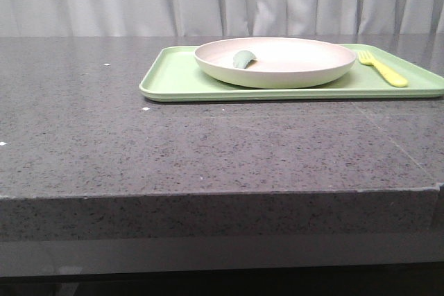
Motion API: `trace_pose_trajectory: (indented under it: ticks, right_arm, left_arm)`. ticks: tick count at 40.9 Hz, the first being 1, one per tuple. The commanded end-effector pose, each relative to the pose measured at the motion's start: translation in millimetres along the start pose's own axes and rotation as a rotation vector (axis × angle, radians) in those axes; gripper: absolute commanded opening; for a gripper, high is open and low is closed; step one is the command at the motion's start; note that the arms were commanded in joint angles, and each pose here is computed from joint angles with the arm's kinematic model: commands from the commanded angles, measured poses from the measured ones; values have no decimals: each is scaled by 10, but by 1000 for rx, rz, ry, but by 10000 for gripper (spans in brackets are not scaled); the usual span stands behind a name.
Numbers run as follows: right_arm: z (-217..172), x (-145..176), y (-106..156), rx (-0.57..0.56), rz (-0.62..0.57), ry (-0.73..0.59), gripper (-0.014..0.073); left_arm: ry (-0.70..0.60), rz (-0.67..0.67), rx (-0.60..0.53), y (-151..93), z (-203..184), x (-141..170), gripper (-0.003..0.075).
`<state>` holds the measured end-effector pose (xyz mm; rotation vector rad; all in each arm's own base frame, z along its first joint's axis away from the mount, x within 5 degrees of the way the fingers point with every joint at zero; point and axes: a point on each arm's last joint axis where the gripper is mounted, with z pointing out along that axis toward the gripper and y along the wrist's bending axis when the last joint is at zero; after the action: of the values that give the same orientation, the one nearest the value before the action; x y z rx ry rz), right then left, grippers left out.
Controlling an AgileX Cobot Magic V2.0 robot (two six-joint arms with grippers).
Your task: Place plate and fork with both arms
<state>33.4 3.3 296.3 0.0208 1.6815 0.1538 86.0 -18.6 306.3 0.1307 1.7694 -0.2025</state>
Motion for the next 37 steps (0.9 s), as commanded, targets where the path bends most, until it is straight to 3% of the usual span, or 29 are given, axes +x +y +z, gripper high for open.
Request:
trace_pose_trajectory:
  ticks: [1, 25, 37]
  right_arm:
    - [-17, -147, 12, -5, -18, -97, -116]
    - [-17, -147, 12, -5, -18, -97, -116]
    - [-17, -147, 12, -5, -18, -97, -116]
  left_arm:
    - [-104, -10, 15, -17, -25, -164, -18]
    - [-104, -8, 15, -17, -25, -164, -18]
    - [-111, 56, 39, -41, -30, -145, -18]
